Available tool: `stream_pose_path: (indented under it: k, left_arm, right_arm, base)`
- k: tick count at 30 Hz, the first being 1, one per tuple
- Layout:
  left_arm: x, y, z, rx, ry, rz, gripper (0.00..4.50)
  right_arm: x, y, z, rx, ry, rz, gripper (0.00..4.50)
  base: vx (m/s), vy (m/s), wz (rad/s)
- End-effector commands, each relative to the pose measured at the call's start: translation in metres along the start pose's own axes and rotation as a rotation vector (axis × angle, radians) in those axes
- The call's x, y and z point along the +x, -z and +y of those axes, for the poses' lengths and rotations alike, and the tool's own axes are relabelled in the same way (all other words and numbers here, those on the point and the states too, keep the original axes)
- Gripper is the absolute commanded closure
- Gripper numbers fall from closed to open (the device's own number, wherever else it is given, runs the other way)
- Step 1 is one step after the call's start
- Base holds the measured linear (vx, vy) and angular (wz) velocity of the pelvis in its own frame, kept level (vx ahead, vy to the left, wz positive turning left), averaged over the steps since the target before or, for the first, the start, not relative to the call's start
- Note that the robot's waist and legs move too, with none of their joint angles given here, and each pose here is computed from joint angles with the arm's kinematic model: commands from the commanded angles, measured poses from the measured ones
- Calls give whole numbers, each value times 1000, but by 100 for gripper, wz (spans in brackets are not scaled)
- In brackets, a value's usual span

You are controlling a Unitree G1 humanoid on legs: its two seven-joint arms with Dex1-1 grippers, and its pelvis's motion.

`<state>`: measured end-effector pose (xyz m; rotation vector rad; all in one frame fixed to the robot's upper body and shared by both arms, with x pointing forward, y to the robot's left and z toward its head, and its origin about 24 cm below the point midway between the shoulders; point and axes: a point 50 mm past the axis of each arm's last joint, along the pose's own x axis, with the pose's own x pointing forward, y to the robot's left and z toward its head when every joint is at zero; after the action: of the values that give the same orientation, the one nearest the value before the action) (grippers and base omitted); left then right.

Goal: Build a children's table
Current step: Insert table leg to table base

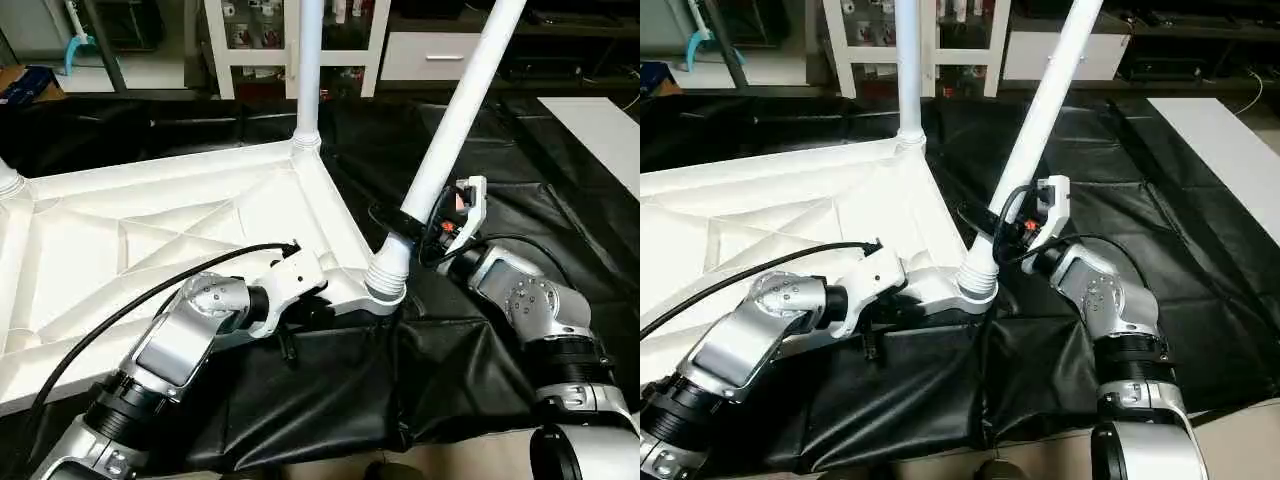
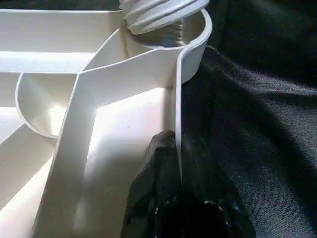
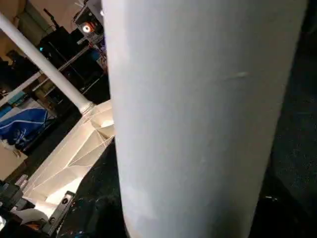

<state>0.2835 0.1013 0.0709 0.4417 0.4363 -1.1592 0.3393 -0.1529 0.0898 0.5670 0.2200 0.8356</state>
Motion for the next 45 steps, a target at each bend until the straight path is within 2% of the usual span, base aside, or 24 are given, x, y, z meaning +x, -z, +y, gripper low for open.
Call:
stream_pose_path:
  k: [1,9,14,18,20,23,26,28,35,45]
  left_arm:
    - [6,7,-6,-17,18,8,450]
    - [6,9,-7,-11,13,9,450]
    - [6,9,-7,-8,11,8,450]
    - [6,9,-7,-6,12,10,450]
    - [6,9,-7,-3,13,13,450]
    - [5,10,-6,7,13,24,450]
    - [4,10,-6,10,13,26,450]
    - [4,10,-6,12,13,28,450]
    - [4,11,-7,14,13,31,450]
    - [5,12,-7,21,16,40,450]
  right_arm:
    - [-7,1,-4,4,11,-19,265]
    - [-16,8,-6,14,-8,-43,265]
    - [-24,17,-11,52,29,-32,265]
    - [-26,19,-14,35,41,-17,265]
    - [-26,18,-14,-20,48,-1,265]
    - [-22,12,-9,-166,39,26,266]
    - [-19,8,-3,-211,7,32,266]
    - [-17,5,4,-277,-44,63,266]
    - [-19,8,10,-388,-112,146,266]
    - [-21,10,19,-511,-191,203,266]
  base:
    - [0,0,0]
    - [0,0,0]
    - [0,0,0]
    - [0,0,0]
    - [0,0,0]
    - [0,0,0]
    - [0,0,0]
    - [0,0,0]
    - [0,0,0]
    - [0,0,0]
